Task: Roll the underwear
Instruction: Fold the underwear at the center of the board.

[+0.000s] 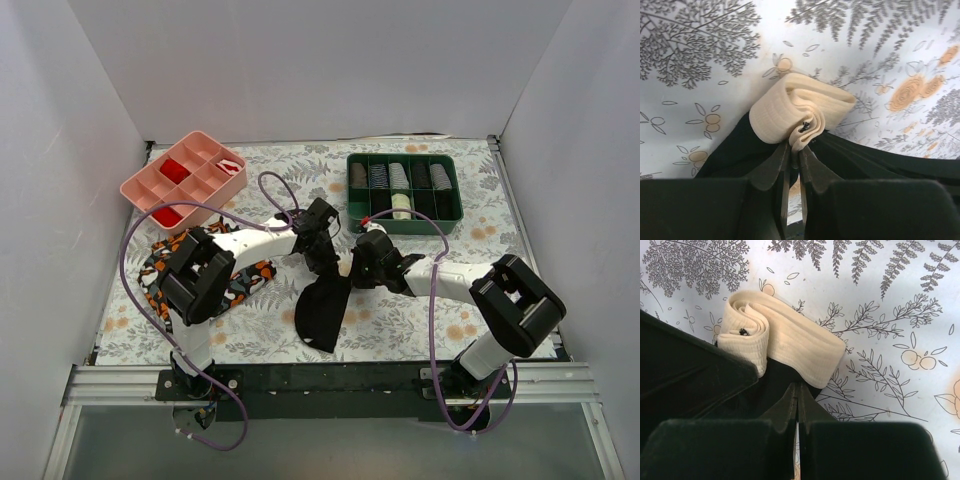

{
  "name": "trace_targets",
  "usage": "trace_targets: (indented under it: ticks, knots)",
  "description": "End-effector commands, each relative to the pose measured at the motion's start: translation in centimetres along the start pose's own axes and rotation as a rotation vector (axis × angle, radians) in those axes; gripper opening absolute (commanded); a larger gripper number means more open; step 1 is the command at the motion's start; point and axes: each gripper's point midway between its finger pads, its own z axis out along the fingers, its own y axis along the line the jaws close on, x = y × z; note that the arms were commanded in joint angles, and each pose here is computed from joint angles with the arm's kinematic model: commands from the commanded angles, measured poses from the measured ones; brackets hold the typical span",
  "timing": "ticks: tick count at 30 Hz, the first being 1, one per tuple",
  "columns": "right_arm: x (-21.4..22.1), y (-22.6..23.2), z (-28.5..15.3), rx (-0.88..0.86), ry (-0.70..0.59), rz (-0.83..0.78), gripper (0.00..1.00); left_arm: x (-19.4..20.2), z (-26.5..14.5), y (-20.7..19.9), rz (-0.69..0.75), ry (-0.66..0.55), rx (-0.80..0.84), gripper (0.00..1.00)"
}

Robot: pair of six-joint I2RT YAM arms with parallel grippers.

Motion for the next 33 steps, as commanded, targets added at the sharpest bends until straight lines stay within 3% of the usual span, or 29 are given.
trace_targets:
  ticks: [1,7,16,21,28,33]
  knots:
    - [0.8,-1.0,0.6,0.042,0.012,0.002,0.01,-0.4,-1.8,-2.7,0.036,-0.008,0.055,0.06]
    - [1.1,-1.5,0.6,0.061,0.012,0.015,0.01,0.4,-1.8,-3.7,0.048,-0.002,0.068,0.06]
    - [1.0,-1.7,0.1,0.054,-0.008,0.019,0.02,2.3,2.0,-1.5,0.051,0.066,-0.011,0.06]
    - [0.1,-1.6,-1.2,0.045,-0.063,0.017,0.2,2.5,2.7,-0.8,0.044,0.064,-0.03,0.06]
    - [-1.4,-1.3,-3.6,0.031,-0.127,0.035,0.29,2.6,2.8,-0.3,0.048,0.062,-0.038,0.06]
    - [-3.0,-0.9,-4.7,0.025,-0.143,0.042,0.36,2.4,2.2,-0.9,0.06,0.052,-0.016,0.12]
